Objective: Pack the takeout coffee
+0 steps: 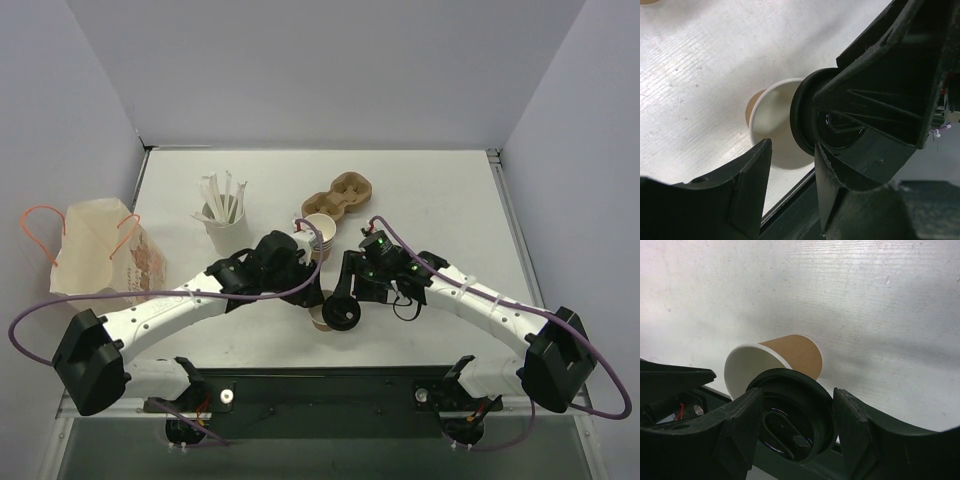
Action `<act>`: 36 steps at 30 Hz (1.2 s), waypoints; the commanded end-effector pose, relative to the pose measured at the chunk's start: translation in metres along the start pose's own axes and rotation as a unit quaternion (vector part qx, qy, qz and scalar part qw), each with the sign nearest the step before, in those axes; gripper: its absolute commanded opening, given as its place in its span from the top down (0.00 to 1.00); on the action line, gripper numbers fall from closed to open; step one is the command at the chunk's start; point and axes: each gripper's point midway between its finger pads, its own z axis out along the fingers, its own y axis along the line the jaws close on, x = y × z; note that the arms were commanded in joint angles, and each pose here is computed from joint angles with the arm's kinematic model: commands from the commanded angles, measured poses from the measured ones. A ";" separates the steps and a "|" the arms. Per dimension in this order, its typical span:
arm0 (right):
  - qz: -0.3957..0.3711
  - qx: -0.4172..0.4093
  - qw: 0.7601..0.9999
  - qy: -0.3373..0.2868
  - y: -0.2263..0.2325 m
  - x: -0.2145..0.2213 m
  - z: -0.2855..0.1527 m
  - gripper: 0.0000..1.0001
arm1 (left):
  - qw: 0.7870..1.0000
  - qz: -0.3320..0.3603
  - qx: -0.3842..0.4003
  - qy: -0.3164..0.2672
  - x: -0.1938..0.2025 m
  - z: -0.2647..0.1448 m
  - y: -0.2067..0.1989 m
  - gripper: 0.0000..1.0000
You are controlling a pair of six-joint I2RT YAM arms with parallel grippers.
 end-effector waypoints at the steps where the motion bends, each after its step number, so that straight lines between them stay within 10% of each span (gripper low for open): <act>1: -0.001 0.000 1.000 -0.018 0.003 -0.006 -0.005 0.43 | 0.999 0.016 0.041 -0.013 -0.008 0.005 -0.019 0.51; 36: 0.001 0.000 1.000 -0.026 0.005 -0.008 -0.007 0.46 | 0.998 0.051 -0.020 0.005 -0.002 0.023 -0.014 0.51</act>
